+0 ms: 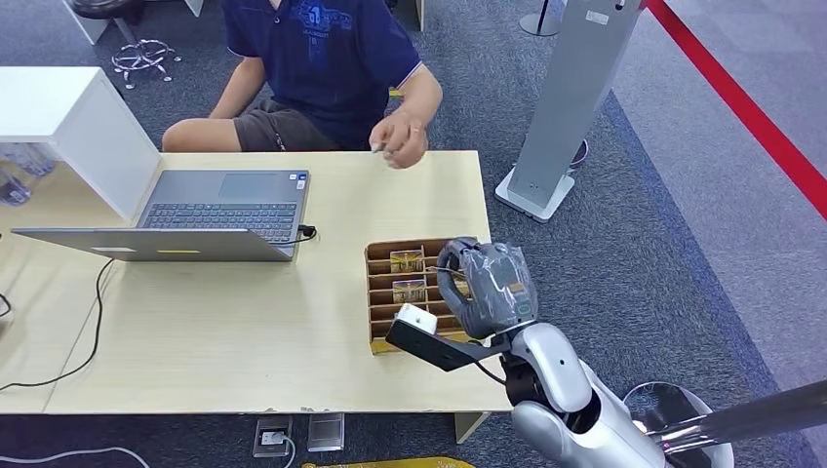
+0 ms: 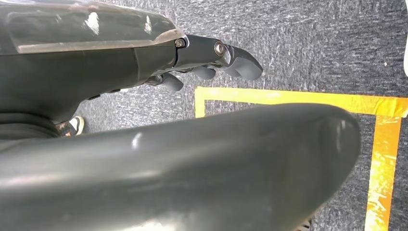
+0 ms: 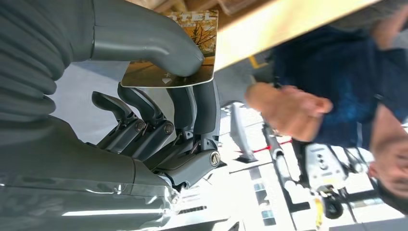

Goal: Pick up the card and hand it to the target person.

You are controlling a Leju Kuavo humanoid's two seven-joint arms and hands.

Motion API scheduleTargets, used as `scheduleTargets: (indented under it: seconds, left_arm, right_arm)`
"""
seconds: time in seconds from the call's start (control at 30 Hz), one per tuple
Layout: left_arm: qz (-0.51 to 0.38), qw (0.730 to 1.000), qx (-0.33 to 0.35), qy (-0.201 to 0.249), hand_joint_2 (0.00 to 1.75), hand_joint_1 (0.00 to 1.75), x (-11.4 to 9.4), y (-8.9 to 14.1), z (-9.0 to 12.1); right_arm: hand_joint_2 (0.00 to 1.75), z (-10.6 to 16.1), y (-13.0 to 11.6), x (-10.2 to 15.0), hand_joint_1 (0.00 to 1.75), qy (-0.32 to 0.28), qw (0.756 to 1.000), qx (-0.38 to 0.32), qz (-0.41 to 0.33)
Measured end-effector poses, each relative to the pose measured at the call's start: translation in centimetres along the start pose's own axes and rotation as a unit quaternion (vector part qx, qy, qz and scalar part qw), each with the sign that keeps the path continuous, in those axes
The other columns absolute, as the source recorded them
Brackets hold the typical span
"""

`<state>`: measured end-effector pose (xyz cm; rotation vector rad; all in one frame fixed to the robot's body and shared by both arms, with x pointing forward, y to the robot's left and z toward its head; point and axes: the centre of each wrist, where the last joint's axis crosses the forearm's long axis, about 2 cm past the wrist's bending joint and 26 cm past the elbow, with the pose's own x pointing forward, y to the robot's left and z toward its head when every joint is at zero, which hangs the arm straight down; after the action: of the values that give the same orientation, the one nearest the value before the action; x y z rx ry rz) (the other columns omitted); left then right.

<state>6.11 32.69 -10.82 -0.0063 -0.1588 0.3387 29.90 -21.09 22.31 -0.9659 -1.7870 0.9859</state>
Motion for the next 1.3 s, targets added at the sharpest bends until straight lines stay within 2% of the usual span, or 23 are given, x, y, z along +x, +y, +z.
scheduleTargets:
  seconds: [0.1, 0.2, 0.5, 0.77, 0.97, 1.1, 1.3]
  left_arm:
    - [0.0, 1.0, 0.0, 0.001, 0.0, 0.0, 0.1, -0.1, 0.0]
    - [-0.003, 1.0, -0.001, 0.001, 0.0, 0.0, 0.2, -0.2, 0.0]
    - [-0.007, 1.0, 0.001, 0.007, 0.0, 0.0, 0.4, -0.4, 0.0]
    - [0.0, 1.0, 0.003, 0.01, 0.0, 0.0, 0.4, -0.5, 0.0]
    - [0.003, 1.0, 0.003, 0.015, 0.0, 0.0, 0.2, -0.6, 0.0]
    - [0.006, 1.0, 0.003, 0.017, 0.0, 0.0, 0.1, -0.6, 0.0]
    - [0.006, 1.0, 0.002, 0.017, 0.0, 0.0, 0.1, -0.7, 0.0]
  right_arm:
    - [1.75, -2.2, -0.8, 0.7, 1.75, -0.035, 0.999, -0.007, -0.023]
    - [1.75, -4.5, -0.6, 1.4, 1.75, -0.059, 0.998, -0.008, -0.031]
    - [1.75, -9.7, 2.0, 4.5, 1.75, -0.099, 0.994, 0.014, -0.04]
    - [1.75, -11.6, 5.0, 7.4, 1.75, -0.112, 0.992, 0.056, -0.025]
    - [1.75, -11.7, 6.3, 8.1, 1.75, -0.107, 0.991, 0.074, -0.012]
    - [1.75, -11.6, 6.9, 8.3, 0.0, -0.108, 0.991, 0.079, -0.004]
    - [1.75, -11.6, 7.4, 8.7, 0.0, -0.11, 0.99, 0.088, 0.002]
